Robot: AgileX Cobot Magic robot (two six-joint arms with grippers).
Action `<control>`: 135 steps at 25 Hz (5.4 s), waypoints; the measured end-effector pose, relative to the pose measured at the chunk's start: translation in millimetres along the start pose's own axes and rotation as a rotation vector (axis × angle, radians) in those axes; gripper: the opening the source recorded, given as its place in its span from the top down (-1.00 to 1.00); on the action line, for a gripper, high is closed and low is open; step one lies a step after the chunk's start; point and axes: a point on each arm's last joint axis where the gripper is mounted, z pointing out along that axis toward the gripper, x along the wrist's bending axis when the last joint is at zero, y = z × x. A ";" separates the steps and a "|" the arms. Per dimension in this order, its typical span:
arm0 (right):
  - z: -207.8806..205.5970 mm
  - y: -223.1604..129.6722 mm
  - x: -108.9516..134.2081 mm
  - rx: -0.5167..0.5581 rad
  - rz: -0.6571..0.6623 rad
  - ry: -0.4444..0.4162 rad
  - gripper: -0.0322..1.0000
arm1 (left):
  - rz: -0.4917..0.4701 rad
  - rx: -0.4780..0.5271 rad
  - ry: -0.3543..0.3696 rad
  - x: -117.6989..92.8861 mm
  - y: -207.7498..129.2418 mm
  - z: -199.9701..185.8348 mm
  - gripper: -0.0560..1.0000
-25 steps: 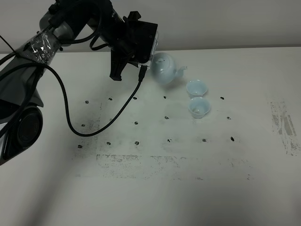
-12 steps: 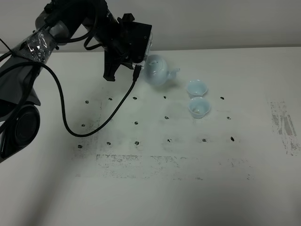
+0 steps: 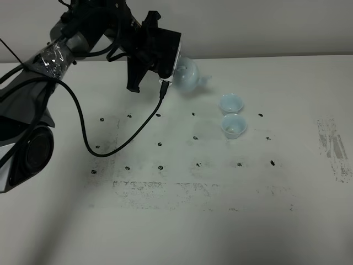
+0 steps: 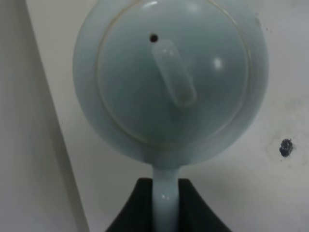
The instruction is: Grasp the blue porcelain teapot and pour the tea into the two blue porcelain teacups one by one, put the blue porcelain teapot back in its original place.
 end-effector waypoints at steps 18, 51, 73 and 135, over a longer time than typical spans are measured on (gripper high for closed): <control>0.0 0.0 0.0 0.000 0.000 0.000 -0.21 | -0.048 -0.077 0.174 10.1 17.6 26.2 0.77; 0.0 0.0 0.0 0.000 0.000 0.000 -0.21 | 0.106 0.015 0.134 5.8 19.8 32.0 0.77; 0.0 0.0 0.0 0.000 0.000 0.000 -0.21 | 0.207 0.162 0.106 4.0 32.1 29.2 0.77; 0.0 0.0 0.0 0.000 0.000 0.000 -0.21 | 0.547 0.455 0.150 -1.8 104.1 33.4 0.77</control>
